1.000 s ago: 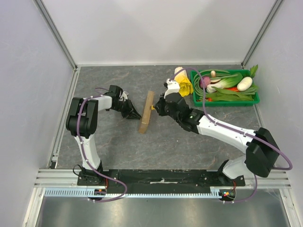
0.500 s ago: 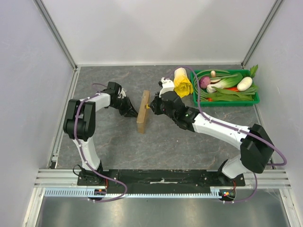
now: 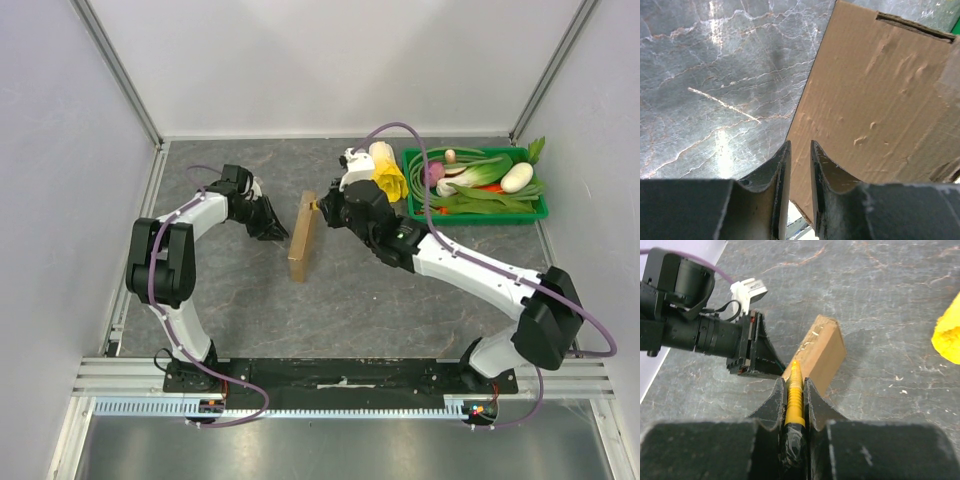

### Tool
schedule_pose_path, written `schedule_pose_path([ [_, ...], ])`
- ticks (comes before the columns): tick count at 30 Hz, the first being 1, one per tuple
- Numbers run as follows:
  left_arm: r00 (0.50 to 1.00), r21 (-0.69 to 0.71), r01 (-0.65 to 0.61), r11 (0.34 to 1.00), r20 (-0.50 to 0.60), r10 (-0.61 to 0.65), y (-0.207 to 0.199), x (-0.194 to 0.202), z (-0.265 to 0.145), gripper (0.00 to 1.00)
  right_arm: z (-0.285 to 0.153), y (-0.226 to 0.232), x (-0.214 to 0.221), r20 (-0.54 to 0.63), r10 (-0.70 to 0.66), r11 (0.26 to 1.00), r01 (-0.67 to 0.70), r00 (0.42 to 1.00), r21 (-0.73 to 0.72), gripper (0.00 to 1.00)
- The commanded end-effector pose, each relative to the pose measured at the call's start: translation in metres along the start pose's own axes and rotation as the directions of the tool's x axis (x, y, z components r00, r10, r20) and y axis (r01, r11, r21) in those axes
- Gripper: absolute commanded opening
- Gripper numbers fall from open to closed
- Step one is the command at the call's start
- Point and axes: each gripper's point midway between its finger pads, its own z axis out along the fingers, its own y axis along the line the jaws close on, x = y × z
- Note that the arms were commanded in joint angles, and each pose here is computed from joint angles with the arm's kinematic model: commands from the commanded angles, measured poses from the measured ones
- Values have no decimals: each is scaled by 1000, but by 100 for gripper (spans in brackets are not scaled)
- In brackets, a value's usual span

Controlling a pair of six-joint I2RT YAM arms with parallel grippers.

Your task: Unpack the express box

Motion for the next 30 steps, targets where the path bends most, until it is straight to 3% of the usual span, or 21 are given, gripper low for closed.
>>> schedule_pose_path([
  [1, 999, 12, -34, 999, 2, 34, 0, 6, -7, 28, -8, -35, -12, 50, 43, 990, -49, 998, 129, 0],
  [7, 999, 36, 0, 999, -46, 1, 7, 29, -1, 29, 16, -67, 38, -67, 74, 980, -60, 995, 191, 0],
  [13, 994, 88, 53, 995, -96, -44, 8, 52, 4, 29, 60, -76, 58, -80, 57, 989, -45, 995, 141, 0],
  [24, 979, 246, 124, 961, -187, -78, -19, 92, 13, 27, 95, -29, 62, -111, 96, 990, -106, 989, -91, 0],
  [30, 983, 348, 95, 933, -183, -32, -40, 97, 17, 27, 99, -11, 78, -170, 96, 972, -129, 981, -197, 0],
])
